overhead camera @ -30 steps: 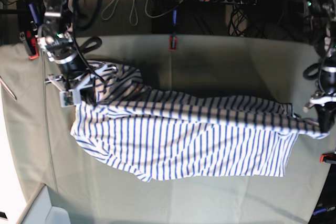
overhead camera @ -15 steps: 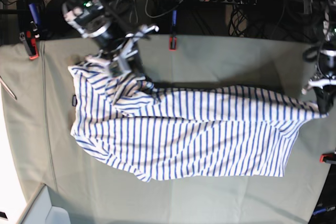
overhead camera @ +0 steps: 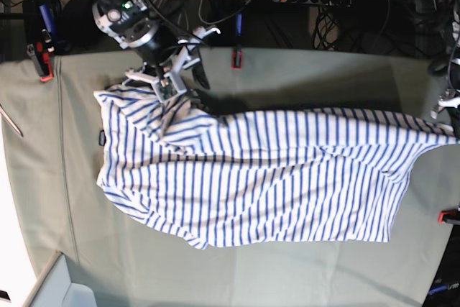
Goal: Layout the t-shirt on the table in an organized manner, then fold the t-shirt properly
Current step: 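Lift the shirt with both grippers and stretch it taut, then raise the shirt high with both grippers and swing it over the table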
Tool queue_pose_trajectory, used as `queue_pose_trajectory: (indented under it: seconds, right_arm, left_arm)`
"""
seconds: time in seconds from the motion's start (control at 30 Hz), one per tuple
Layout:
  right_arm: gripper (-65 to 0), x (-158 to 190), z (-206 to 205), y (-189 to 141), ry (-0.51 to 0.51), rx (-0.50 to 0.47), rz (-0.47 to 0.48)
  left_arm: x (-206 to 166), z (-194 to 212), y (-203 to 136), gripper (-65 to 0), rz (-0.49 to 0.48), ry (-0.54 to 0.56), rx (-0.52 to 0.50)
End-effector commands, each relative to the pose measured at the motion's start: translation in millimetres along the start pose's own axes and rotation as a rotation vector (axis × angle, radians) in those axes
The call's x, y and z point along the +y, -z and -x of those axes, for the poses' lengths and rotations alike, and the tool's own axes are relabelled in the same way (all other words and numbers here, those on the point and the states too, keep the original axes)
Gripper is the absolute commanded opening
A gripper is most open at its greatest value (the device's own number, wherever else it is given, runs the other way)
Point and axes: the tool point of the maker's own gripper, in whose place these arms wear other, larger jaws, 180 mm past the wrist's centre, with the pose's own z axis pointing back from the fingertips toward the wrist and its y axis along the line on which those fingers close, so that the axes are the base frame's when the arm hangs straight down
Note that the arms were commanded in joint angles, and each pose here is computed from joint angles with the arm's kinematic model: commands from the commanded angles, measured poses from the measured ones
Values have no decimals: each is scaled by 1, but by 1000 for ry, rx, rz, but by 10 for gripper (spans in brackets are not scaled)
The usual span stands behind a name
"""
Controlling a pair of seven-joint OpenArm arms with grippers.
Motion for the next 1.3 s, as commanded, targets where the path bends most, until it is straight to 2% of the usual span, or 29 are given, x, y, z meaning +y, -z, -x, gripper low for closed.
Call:
queue_pose_trajectory:
  seconds: [0.0, 0.07, 0.17, 0.5, 0.63, 0.87, 0.9, 0.97, 1.1, 1.27]
  right_arm:
    - [-386, -1, -17, 1, -1, -59, -3]
    - [-320, -2, -19, 2, -4, -64, -2]
    - [-269, -2, -19, 2, -2, -65, -2]
    - [-263, -18, -20, 36, 20, -49, 9]
    - [-262, -34, -21, 47, 40, -41, 72]
    - [-273, -47, -24, 60, 39, -33, 86]
    - [-287, -48, -27, 61, 35, -37, 87]
    - [-369, -50, -31, 62, 30, -47, 89]
    - [-650, -57, -44, 64, 20, -71, 98]
    - [-650, -91, -68, 49, 34, -139, 190]
  left_arm:
    - [-5, -23, 4, -648, 20, 14, -70]
    - [-9, -27, 8, -648, 27, 7, -83]
    - [-9, -28, 8, -648, 26, 6, -85]
    - [-14, -33, 14, -648, 34, -2, -104]
    - [-14, -34, 14, -648, 35, -3, -106]
    - [-14, -35, 14, -648, 35, -1, -108]
    - [-14, -35, 14, -648, 35, -1, -108]
    - [-16, -38, 16, -648, 39, -3, -117]
    - [-20, -42, 20, -648, 45, -8, -131]
    - [-28, -56, 27, -648, 59, -25, -172]
